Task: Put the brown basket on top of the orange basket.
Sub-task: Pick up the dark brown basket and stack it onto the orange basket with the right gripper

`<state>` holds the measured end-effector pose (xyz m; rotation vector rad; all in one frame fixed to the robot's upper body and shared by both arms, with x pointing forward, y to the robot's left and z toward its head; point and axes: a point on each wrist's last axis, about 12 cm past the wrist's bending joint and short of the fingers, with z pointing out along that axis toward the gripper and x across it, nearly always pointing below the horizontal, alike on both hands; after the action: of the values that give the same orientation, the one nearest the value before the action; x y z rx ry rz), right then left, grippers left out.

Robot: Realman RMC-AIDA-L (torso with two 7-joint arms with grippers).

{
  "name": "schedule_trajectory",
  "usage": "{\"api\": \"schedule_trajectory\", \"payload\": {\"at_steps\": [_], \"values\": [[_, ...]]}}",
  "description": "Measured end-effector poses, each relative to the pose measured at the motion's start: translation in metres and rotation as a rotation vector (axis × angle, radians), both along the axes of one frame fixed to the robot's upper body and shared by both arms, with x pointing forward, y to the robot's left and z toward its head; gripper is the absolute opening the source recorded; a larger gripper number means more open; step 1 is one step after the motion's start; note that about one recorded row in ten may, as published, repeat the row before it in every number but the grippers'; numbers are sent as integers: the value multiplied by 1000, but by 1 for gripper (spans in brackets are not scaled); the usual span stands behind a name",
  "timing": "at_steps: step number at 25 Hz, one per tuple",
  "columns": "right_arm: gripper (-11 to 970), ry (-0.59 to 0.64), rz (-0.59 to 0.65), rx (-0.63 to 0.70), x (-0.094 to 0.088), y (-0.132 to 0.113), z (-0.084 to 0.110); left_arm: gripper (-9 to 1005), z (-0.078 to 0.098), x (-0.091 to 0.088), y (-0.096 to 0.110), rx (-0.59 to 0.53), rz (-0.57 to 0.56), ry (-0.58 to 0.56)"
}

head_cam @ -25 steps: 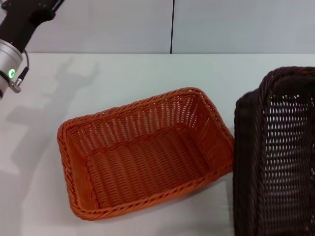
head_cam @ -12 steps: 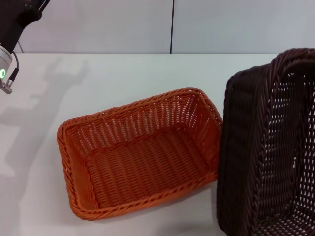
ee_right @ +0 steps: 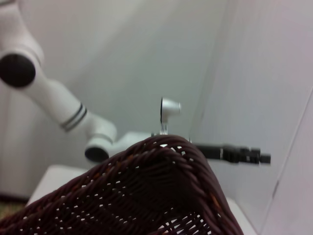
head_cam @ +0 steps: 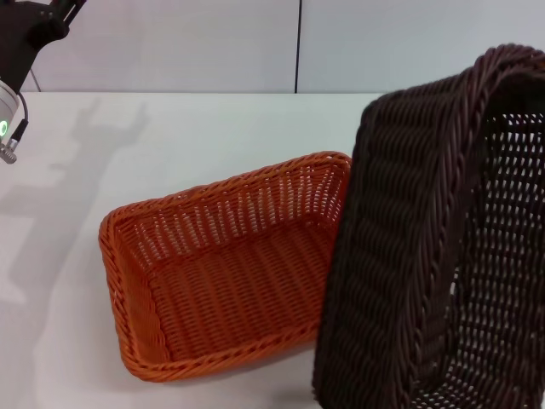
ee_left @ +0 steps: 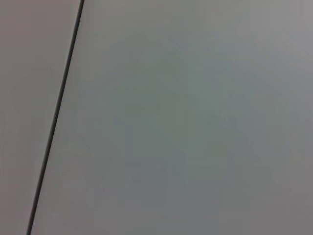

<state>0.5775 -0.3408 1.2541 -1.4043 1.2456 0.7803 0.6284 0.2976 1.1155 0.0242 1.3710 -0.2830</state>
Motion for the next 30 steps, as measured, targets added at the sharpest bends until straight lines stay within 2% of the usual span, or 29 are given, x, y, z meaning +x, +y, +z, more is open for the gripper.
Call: {"api": "schedule_trajectory", "payload": {"at_steps": [4,6,14,19,21,30], "values": [[165,8,-5,92,1,3,-7,859,1,3,0,15,9,5],[165,32,-45,141,5,5,-16,859,3,5,-1,43,16,-2],[165,112,-96,245,8,20,-40,860,5,9,-4,73,19,-3],[166,130,-115,353,1,32,-57,860,6,11,-6,108,23,-7],[167,150,-145,456,-6,32,-67,860,5,12,-8,114,21,1],[169,211,-241,639,-23,34,-97,860,9,19,-14,146,16,1]]}}
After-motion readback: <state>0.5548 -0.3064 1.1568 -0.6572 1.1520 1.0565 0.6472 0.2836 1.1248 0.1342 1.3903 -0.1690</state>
